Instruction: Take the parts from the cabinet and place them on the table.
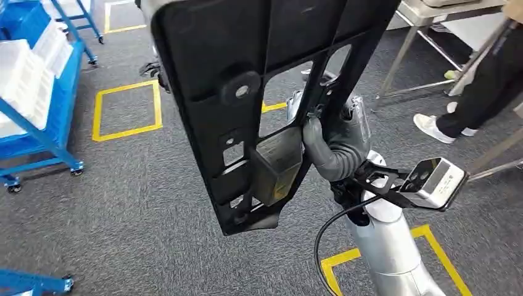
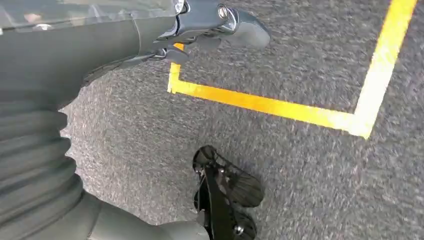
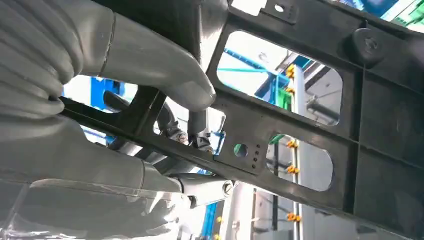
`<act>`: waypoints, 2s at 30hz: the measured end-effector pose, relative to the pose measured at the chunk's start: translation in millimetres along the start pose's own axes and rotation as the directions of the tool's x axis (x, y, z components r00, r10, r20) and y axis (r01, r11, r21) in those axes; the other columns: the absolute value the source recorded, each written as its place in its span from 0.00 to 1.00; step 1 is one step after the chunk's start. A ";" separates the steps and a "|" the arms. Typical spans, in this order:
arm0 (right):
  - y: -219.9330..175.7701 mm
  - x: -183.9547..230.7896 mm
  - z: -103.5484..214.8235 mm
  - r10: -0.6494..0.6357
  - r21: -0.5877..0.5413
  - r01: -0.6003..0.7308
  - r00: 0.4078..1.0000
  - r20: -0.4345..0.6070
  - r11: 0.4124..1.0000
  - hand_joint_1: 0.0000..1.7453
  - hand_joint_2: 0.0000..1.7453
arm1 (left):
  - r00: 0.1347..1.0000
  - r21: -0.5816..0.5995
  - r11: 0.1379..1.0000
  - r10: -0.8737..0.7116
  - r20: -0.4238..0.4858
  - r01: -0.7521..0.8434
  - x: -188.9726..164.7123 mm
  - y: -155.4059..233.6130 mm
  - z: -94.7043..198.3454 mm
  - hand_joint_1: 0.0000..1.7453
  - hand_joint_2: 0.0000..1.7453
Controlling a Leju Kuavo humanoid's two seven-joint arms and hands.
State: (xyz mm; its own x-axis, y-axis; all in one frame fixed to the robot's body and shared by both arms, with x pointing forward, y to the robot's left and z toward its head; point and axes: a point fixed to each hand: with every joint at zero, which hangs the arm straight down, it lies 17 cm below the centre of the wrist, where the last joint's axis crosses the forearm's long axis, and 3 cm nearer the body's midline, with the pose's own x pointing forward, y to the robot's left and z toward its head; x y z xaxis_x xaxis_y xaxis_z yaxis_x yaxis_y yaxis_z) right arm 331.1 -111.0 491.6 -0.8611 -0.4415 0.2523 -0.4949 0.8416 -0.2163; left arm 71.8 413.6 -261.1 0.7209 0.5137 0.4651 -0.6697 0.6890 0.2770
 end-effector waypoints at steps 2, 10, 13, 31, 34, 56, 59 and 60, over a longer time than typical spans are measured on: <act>0.4 0.2 -0.2 0.005 0.002 -0.005 1.000 0.000 1.000 1.00 1.00 | 1.000 -0.002 1.000 0.001 0.001 -0.001 0.7 -0.8 0.0 0.00 1.00; 1.9 1.9 0.5 0.043 0.006 -0.043 0.999 -0.001 0.999 1.00 1.00 | 1.000 -0.019 1.000 0.000 -0.017 0.000 -1.5 -8.9 1.7 0.00 1.00; 2.5 0.7 3.2 0.046 0.006 -0.046 0.999 -0.008 0.999 1.00 1.00 | 1.000 -0.027 1.000 -0.010 -0.023 0.009 -5.8 -8.6 2.6 0.00 1.00; 1.0 3.8 4.4 0.064 0.011 -0.064 0.998 -0.007 0.998 1.00 1.00 | 0.999 -0.061 0.998 -0.027 -0.021 0.026 -4.0 -19.1 4.3 0.00 1.00; 0.9 4.5 8.2 0.065 0.010 -0.065 0.998 -0.012 0.998 1.00 1.00 | 0.999 -0.058 0.998 -0.029 -0.015 0.028 -4.1 -16.0 3.8 0.00 1.00; -13.0 18.8 10.7 0.104 -0.031 -0.103 0.995 0.014 0.994 1.00 1.00 | 0.996 -0.078 0.993 -0.081 0.034 0.083 15.3 -10.5 -3.2 0.00 1.00; -12.1 18.3 9.3 0.103 -0.028 -0.103 0.995 0.013 0.994 1.00 1.00 | 0.996 -0.091 0.993 -0.076 0.043 0.080 19.4 -15.5 -2.8 0.00 1.00; -11.6 18.4 7.0 0.102 -0.025 -0.102 0.995 0.018 0.994 1.00 1.00 | 0.996 -0.094 0.992 -0.077 0.043 0.080 18.8 -16.1 -2.4 0.00 1.00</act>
State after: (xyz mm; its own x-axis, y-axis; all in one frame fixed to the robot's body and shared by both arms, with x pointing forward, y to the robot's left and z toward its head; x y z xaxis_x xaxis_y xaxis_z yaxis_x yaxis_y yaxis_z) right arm 320.1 -131.1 492.2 -0.9092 -0.3584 0.2119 -0.4014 0.8897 -0.2174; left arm 96.6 413.4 -258.9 0.7619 0.4370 0.4781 -0.5899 0.7730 0.2335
